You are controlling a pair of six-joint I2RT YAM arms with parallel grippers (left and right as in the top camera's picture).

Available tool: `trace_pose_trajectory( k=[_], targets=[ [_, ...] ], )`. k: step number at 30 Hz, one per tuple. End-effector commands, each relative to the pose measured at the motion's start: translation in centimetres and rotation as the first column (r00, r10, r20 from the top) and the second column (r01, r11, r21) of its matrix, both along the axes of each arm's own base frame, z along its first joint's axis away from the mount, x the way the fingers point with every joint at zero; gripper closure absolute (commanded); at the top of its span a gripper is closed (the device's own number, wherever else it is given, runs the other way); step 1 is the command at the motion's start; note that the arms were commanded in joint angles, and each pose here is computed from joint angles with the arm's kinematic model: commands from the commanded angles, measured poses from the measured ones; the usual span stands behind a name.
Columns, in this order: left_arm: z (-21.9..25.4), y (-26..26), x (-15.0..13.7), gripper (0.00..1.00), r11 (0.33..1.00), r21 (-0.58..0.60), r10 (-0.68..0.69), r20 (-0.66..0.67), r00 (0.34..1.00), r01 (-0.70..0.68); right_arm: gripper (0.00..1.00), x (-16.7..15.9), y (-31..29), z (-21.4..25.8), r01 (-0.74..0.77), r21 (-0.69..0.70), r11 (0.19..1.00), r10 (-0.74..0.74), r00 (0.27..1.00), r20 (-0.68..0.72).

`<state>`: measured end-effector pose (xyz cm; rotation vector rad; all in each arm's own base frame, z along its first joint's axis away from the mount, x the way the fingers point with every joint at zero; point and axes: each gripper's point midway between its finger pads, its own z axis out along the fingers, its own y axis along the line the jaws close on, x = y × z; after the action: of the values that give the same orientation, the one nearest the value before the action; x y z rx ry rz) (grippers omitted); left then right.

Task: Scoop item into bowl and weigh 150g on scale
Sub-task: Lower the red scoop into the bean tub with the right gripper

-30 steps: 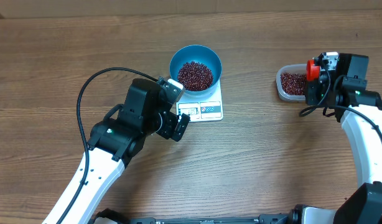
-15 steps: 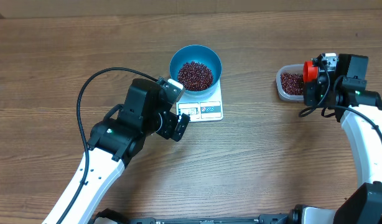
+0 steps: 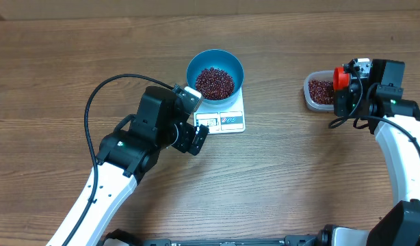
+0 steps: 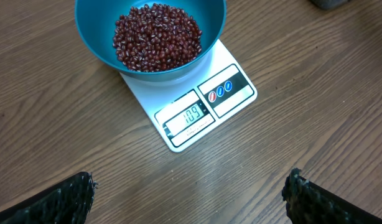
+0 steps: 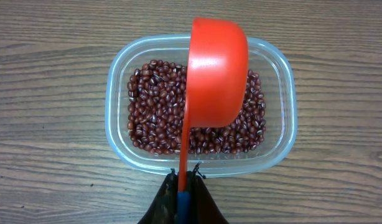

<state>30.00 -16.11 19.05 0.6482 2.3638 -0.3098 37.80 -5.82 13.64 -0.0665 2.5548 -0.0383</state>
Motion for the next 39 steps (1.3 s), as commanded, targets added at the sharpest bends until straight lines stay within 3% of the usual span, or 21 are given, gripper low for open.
trace_pose_trajectory(
  k=[1,22,29,39],
  targets=[
    [-0.1,-0.1,0.1,0.0,1.0,-0.009,0.004,-0.008,1.0,-0.004,0.96,0.2,0.0,0.2,0.001,0.009,1.0,-0.001,1.0,0.011],
    [-0.1,-0.1,0.1,0.0,1.0,-0.009,0.005,-0.008,1.0,-0.005,0.96,0.3,0.0,0.2,0.001,0.009,1.0,-0.001,1.0,0.013],
    [-0.1,-0.1,0.1,0.0,1.0,-0.009,0.005,-0.008,1.0,-0.005,0.96,0.6,2.4,0.7,-0.08,0.12,0.99,0.075,0.996,0.046],
    [-0.1,-0.1,0.1,0.0,1.0,-0.009,0.005,-0.008,1.0,-0.005,0.96,0.9,2.7,0.9,-0.094,0.136,0.986,0.086,0.994,0.061]
  ],
)
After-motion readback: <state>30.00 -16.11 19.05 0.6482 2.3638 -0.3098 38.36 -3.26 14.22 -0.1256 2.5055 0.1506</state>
